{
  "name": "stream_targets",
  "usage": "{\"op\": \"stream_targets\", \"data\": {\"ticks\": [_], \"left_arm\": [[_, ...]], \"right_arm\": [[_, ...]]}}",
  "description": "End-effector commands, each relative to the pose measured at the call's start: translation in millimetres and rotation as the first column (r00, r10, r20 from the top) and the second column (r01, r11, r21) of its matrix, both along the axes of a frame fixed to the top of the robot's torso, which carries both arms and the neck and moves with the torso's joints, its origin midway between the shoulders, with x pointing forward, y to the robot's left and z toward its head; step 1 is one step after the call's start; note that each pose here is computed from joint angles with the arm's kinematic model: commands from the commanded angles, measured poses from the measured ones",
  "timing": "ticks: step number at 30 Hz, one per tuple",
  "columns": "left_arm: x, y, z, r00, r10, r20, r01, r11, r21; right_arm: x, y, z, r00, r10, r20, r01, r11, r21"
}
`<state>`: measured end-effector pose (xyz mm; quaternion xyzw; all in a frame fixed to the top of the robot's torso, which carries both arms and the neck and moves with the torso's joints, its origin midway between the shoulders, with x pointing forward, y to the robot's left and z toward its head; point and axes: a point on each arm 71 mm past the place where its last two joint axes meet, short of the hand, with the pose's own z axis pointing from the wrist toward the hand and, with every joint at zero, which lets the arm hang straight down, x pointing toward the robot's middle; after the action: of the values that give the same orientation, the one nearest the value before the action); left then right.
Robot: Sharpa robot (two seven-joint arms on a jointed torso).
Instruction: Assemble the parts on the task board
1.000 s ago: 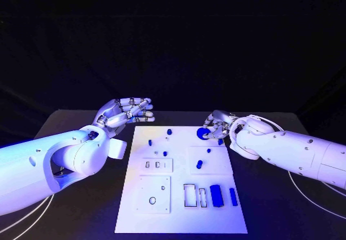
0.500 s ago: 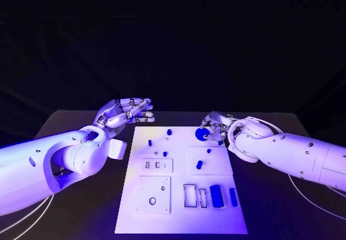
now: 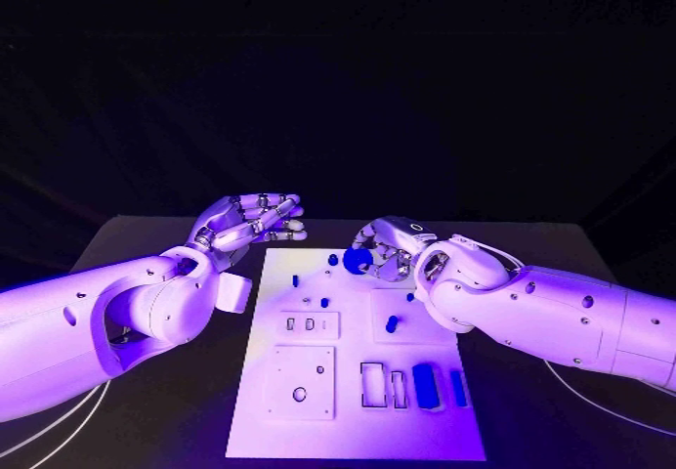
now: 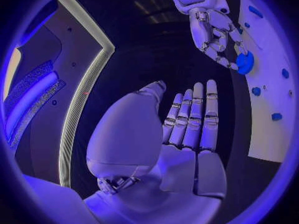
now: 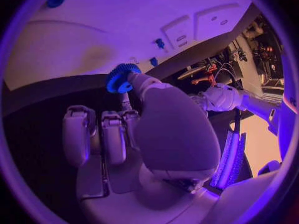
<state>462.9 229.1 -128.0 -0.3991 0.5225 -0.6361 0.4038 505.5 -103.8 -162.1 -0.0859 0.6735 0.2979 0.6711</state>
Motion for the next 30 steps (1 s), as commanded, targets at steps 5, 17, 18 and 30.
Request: {"op": "stream_targets", "data": {"ticks": [5,17,18,30], "left_arm": [[-0.7,-5.2,1.2,1.0,-0.028,0.005,0.028,1.0,-0.012],[-0.9,-7.5,1.4,0.999,-0.032,0.005,0.032,0.999,-0.014],[-0.9,-7.7,1.4,0.999,-0.033,0.005,0.033,0.999,-0.014],[-0.9,-9.3,1.5,0.999,-0.036,0.005,0.036,0.999,-0.015]], "right_arm": [[-4.0,23.5,-0.6,0.996,0.026,0.087,-0.025,1.0,-0.018],[0.7,42.8,-18.4,0.998,0.033,0.056,-0.031,0.999,-0.034],[1.2,44.0,-19.9,0.998,0.034,0.053,-0.032,0.999,-0.036],[2.0,55.4,-32.1,0.999,0.042,0.027,-0.04,0.998,-0.049]]}}
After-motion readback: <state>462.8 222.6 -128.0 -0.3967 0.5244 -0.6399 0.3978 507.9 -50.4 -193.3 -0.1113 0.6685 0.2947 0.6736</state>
